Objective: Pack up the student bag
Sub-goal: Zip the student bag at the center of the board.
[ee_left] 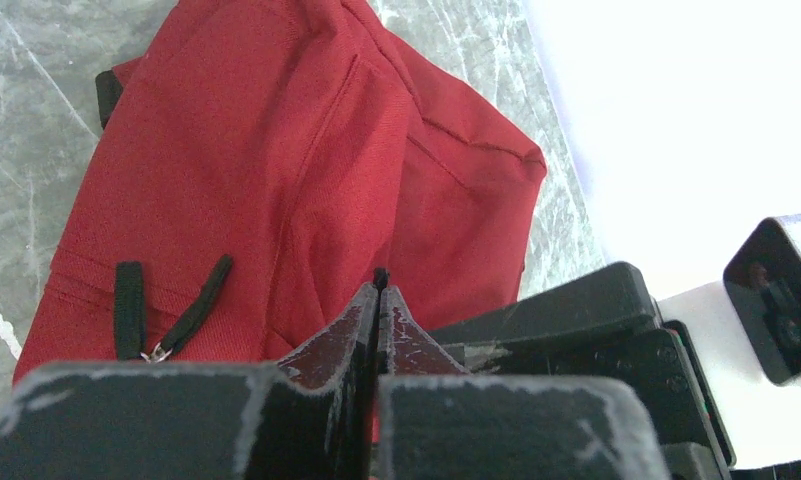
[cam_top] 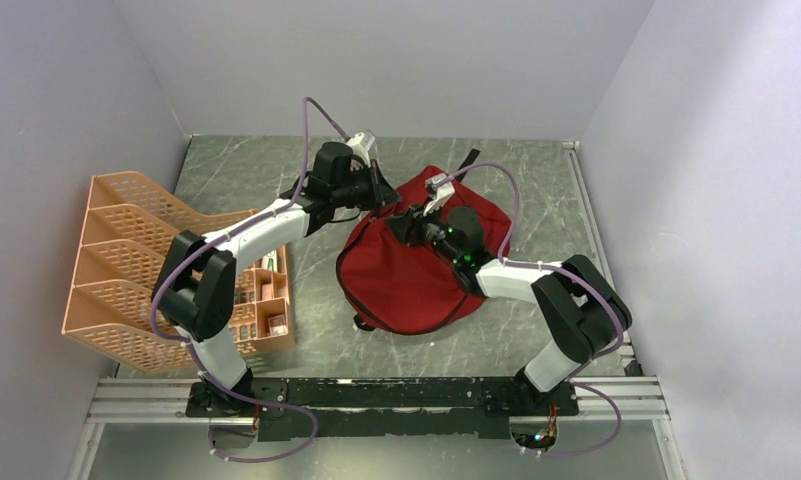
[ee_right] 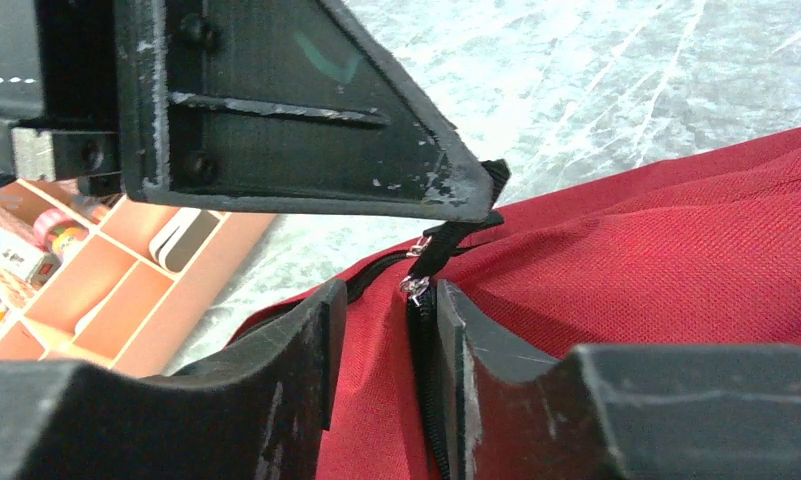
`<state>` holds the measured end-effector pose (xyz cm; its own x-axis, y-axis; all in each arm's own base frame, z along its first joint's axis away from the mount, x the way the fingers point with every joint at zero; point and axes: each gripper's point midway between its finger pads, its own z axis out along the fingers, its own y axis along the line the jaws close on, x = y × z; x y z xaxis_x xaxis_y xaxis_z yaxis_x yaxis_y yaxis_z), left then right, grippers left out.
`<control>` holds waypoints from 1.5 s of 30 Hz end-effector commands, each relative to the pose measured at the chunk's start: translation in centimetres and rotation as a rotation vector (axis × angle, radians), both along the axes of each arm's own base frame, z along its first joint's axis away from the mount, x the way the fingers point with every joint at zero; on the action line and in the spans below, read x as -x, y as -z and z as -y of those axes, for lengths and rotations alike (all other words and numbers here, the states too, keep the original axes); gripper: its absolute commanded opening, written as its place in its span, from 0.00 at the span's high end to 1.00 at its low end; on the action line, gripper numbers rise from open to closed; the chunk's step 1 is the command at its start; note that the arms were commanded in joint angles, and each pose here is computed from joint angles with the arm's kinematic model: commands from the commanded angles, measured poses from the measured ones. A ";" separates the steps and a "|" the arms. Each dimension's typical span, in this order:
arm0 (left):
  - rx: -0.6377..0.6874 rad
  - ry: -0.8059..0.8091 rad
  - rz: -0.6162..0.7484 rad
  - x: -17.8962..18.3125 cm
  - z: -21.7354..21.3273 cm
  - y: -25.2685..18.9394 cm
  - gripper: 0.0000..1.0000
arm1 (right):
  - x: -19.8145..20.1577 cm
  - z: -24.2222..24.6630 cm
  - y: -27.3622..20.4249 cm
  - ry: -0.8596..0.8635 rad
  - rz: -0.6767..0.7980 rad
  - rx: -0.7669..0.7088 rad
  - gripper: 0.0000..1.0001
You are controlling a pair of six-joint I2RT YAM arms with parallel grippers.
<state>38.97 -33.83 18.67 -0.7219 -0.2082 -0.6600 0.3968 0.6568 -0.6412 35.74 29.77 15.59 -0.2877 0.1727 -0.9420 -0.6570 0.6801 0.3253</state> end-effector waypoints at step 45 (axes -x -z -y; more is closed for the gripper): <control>0.035 -0.155 -0.013 0.1 -4.6 -2.8 0.41 | -2.2 2.0 -3.5 0.117 -0.035 -0.081 1.00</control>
